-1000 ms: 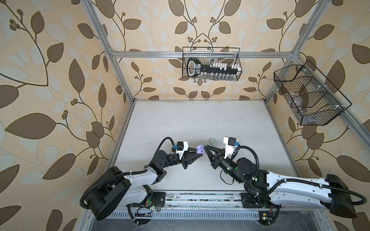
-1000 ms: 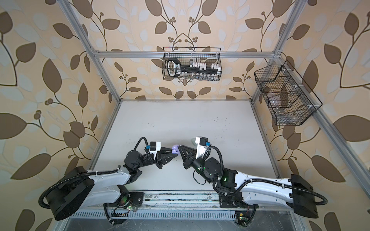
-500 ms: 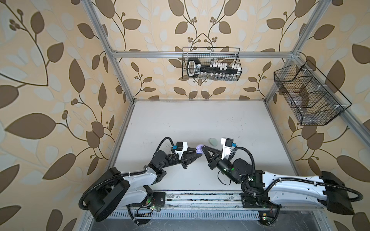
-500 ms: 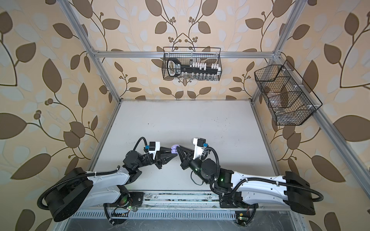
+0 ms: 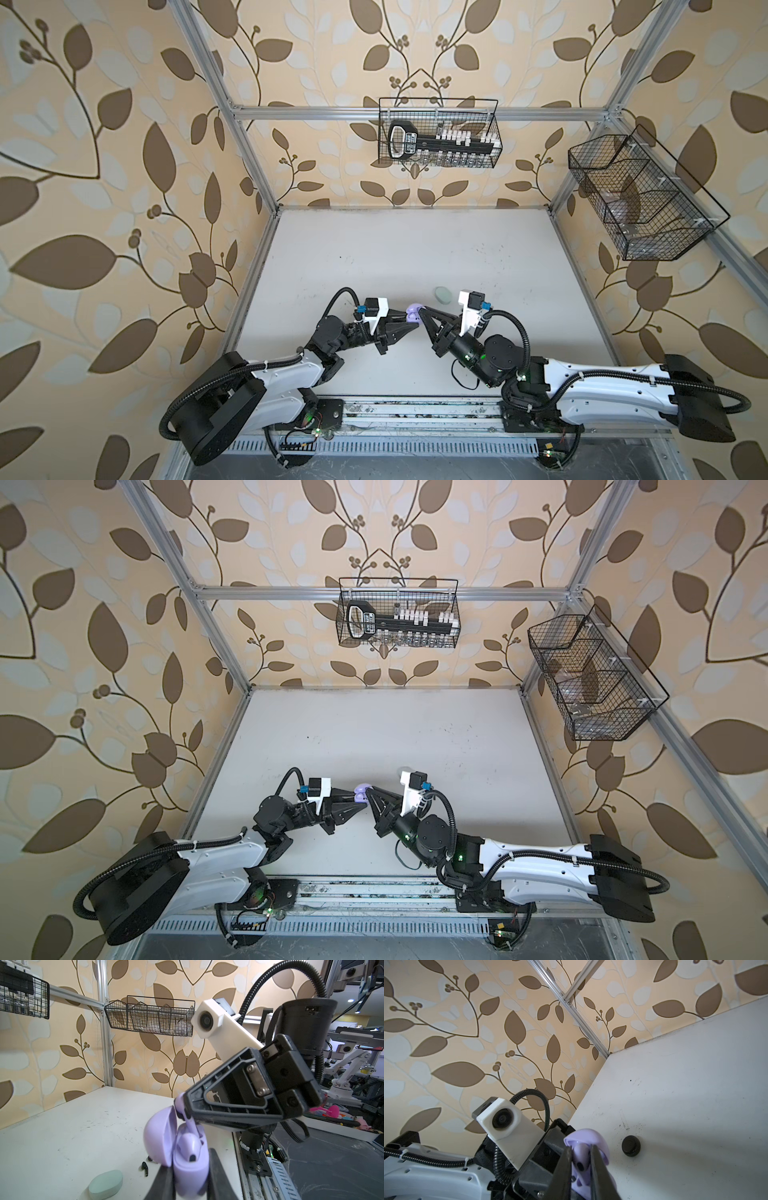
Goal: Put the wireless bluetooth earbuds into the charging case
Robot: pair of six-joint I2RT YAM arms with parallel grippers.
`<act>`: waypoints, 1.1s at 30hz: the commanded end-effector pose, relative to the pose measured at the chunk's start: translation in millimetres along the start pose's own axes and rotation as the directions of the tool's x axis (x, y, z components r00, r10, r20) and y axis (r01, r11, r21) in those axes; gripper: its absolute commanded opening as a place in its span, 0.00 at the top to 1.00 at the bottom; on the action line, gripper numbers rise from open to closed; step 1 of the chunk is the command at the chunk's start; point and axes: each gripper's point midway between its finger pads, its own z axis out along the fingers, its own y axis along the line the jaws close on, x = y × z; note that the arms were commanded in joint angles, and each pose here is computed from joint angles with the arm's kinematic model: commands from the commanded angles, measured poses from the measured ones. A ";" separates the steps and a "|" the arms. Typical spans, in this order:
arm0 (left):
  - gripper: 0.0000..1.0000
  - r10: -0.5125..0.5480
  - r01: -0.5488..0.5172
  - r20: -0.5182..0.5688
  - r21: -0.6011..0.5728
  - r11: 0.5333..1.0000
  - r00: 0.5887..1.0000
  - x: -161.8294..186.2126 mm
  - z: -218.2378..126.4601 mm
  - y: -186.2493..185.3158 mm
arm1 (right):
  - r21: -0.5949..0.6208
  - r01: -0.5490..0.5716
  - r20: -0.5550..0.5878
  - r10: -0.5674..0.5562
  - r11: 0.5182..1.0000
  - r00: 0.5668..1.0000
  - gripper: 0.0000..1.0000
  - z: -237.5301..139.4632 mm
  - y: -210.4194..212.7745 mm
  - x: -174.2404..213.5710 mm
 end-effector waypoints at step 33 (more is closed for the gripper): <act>1.00 0.113 -0.115 0.039 0.038 0.993 0.993 -15.0 3.4 -7.5 | 0.149 0.280 -0.205 -0.248 0.948 0.947 0.39 20.3 -41.6 -57.2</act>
